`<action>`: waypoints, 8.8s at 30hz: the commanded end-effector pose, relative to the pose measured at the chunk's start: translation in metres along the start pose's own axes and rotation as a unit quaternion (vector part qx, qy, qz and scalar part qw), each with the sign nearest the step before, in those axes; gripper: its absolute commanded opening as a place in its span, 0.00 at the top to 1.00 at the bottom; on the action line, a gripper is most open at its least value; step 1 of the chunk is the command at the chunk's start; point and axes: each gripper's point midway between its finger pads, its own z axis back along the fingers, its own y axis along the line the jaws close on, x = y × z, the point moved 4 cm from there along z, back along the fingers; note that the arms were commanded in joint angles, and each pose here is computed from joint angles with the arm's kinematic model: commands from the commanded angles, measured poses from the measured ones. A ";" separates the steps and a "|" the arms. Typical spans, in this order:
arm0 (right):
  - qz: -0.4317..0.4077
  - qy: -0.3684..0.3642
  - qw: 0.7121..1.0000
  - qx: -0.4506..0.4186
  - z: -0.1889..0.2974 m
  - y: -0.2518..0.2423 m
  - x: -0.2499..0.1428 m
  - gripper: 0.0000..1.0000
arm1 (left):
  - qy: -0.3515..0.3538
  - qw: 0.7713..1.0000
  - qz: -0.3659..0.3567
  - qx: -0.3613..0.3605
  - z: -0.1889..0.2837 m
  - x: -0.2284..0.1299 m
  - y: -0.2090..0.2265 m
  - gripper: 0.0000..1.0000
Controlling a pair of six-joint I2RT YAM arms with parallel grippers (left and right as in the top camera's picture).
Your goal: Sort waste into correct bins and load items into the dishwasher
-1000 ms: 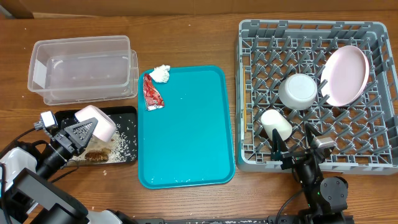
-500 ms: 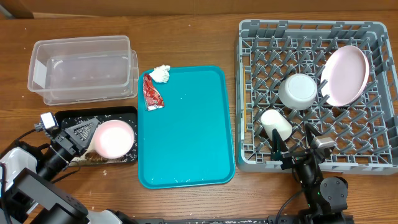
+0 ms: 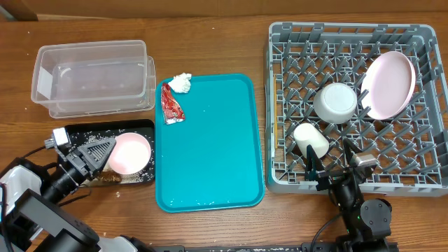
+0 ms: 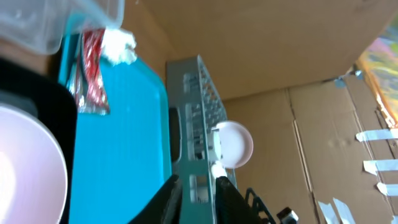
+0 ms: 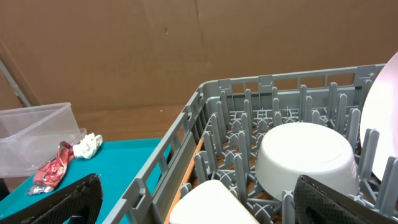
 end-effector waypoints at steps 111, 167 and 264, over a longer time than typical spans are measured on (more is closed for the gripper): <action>0.003 -0.001 1.000 -0.004 0.000 -0.002 -0.002 0.00 | 0.089 0.748 -0.040 0.656 -0.091 -0.002 0.035 0.96; 0.003 -0.001 1.000 -0.004 0.000 -0.002 -0.002 0.00 | 0.317 0.908 -0.159 -0.224 -0.395 -0.163 -0.182 0.96; 0.003 -0.001 1.000 -0.004 0.000 -0.002 -0.002 0.00 | 0.124 0.771 -0.370 0.503 -0.293 0.017 0.063 0.96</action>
